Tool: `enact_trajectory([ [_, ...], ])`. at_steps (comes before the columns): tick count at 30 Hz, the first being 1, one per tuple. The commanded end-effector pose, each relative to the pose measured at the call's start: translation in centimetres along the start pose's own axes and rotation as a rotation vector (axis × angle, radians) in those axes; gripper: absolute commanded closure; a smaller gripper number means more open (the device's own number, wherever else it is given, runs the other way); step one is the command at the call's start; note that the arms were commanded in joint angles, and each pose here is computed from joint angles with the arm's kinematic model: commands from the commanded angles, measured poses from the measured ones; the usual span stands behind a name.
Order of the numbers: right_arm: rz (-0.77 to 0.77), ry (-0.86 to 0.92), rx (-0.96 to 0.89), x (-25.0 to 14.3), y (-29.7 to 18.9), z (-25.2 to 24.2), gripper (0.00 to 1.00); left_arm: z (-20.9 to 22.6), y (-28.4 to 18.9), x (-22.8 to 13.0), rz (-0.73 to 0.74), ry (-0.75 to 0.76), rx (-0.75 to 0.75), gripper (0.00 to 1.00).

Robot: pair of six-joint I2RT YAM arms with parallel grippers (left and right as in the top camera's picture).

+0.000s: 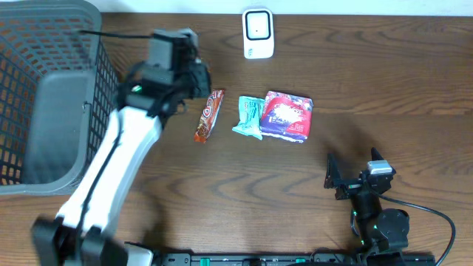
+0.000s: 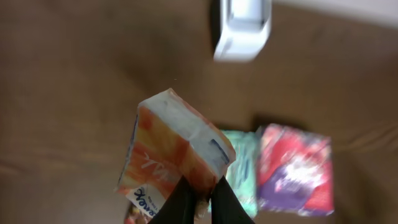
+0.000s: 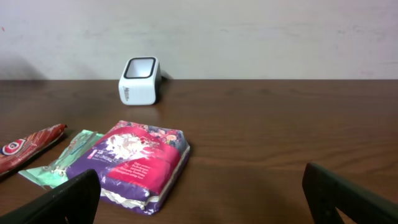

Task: Scan the item barcode
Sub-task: 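Carry the tissue pack to the table and release it beside the TOP bar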

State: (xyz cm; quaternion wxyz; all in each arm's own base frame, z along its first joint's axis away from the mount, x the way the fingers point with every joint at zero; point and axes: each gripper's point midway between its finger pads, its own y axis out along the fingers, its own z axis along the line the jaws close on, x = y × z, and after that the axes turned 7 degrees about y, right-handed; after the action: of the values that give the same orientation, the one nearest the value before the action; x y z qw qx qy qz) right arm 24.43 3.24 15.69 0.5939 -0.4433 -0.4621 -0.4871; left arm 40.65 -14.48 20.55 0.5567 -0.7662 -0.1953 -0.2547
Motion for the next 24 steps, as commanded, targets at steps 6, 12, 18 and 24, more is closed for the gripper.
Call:
enact_trajectory([
  [6,0.004,-0.005,0.002,-0.2,0.0,0.0,0.01,-2.2,6.9,-6.6,0.248,0.033,0.007,0.92],
  [12,0.004,-0.005,0.002,-0.2,0.0,0.0,0.01,-3.9,8.3,-8.5,0.299,0.074,-0.006,0.65],
  [18,0.004,-0.005,0.002,-0.2,0.0,0.0,0.01,-3.5,8.3,-8.1,0.287,0.072,-0.001,0.26],
  [24,0.004,-0.005,0.002,-0.2,0.0,0.0,0.01,-1.6,6.9,-6.3,0.245,0.050,0.019,0.18],
])
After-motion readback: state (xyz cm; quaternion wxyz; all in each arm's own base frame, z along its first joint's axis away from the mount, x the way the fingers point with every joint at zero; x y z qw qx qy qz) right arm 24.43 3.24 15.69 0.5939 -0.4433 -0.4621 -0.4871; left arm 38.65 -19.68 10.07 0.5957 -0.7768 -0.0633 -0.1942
